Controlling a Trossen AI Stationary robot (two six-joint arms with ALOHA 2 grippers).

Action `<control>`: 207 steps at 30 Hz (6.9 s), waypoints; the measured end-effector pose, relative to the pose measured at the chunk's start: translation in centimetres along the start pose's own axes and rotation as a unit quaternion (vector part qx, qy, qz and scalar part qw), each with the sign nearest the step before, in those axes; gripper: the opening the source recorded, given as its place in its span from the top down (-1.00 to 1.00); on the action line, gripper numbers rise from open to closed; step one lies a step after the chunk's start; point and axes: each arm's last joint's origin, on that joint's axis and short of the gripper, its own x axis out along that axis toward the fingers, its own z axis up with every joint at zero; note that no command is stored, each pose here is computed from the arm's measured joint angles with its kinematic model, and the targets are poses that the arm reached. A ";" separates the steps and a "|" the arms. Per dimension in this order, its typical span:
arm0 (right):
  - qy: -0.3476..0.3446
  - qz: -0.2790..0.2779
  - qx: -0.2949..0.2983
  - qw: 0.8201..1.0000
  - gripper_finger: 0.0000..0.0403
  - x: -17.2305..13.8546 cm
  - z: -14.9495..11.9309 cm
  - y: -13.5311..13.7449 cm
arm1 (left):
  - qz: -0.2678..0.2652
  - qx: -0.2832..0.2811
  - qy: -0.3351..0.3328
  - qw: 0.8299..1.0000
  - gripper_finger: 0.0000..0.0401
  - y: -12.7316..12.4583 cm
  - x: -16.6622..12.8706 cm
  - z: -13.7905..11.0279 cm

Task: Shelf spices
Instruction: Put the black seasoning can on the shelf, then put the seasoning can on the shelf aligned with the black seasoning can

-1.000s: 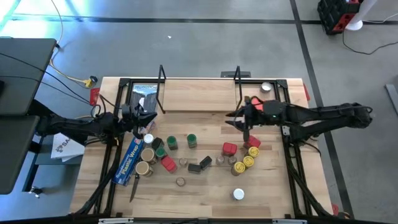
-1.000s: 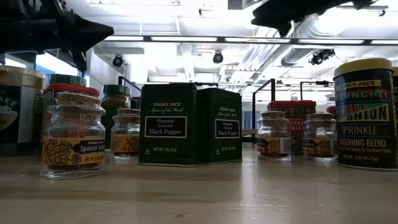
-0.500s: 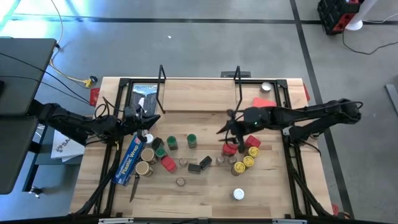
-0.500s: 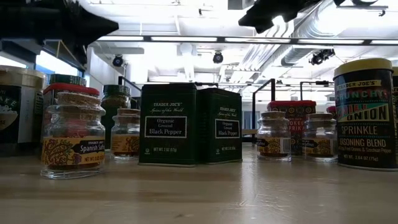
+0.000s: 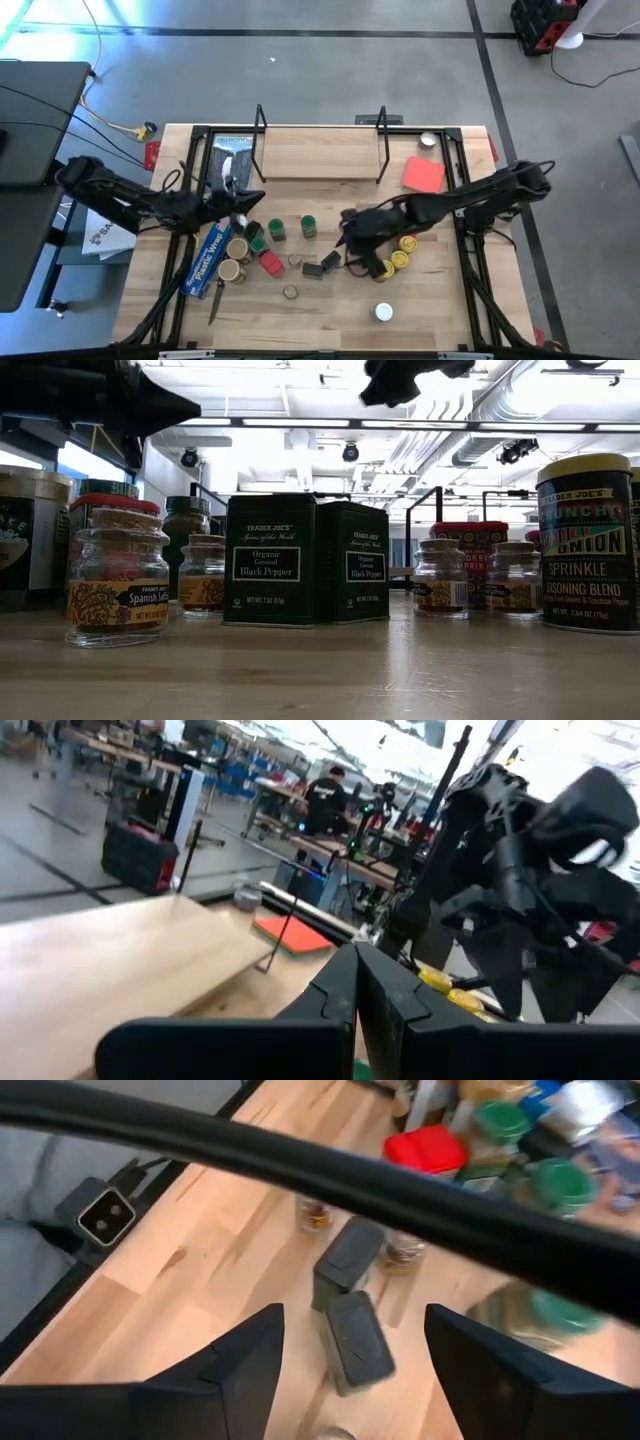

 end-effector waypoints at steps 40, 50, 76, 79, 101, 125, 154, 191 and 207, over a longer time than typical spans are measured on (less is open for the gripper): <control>0.203 0.014 -0.019 0.979 0.24 9.8 -0.7 -2.1 | 0.020 -0.011 0.030 0.999 1.00 -0.2 0.4 -1.4; 0.195 -0.009 0.000 0.981 0.38 7.7 0.3 -2.1 | 0.021 -0.010 0.030 0.999 1.00 -0.2 0.4 -1.4; 0.186 -0.214 0.153 0.946 0.39 -12.4 -9.2 -25.4 | 0.035 -0.019 0.024 0.999 1.00 -0.1 0.4 -1.4; 0.202 -0.205 0.165 0.944 0.39 -12.0 -11.3 -27.0 | 0.035 -0.019 0.024 0.999 1.00 -0.1 0.4 -1.4; 0.235 -0.231 0.176 0.928 0.30 -11.5 -15.3 -30.2 | 0.035 -0.018 0.024 0.999 1.00 -0.1 0.4 -1.4; 0.242 -0.232 0.194 0.922 0.25 -11.7 -16.9 -30.9 | 0.030 -0.018 0.026 0.999 1.00 -0.1 0.4 -1.4; 0.293 -0.290 0.120 0.903 -0.07 -13.8 -11.8 -27.4 | 0.028 -0.021 0.027 0.999 1.00 -0.1 0.4 -1.4; -0.035 -0.071 0.098 0.992 -0.22 9.5 0.6 0.0 | 0.017 -0.028 0.032 0.999 1.00 -0.6 0.0 -1.6; 0.003 -0.077 0.108 0.991 -0.23 11.3 0.4 0.0 | 0.016 -0.028 0.033 0.999 1.00 -0.6 0.0 -1.6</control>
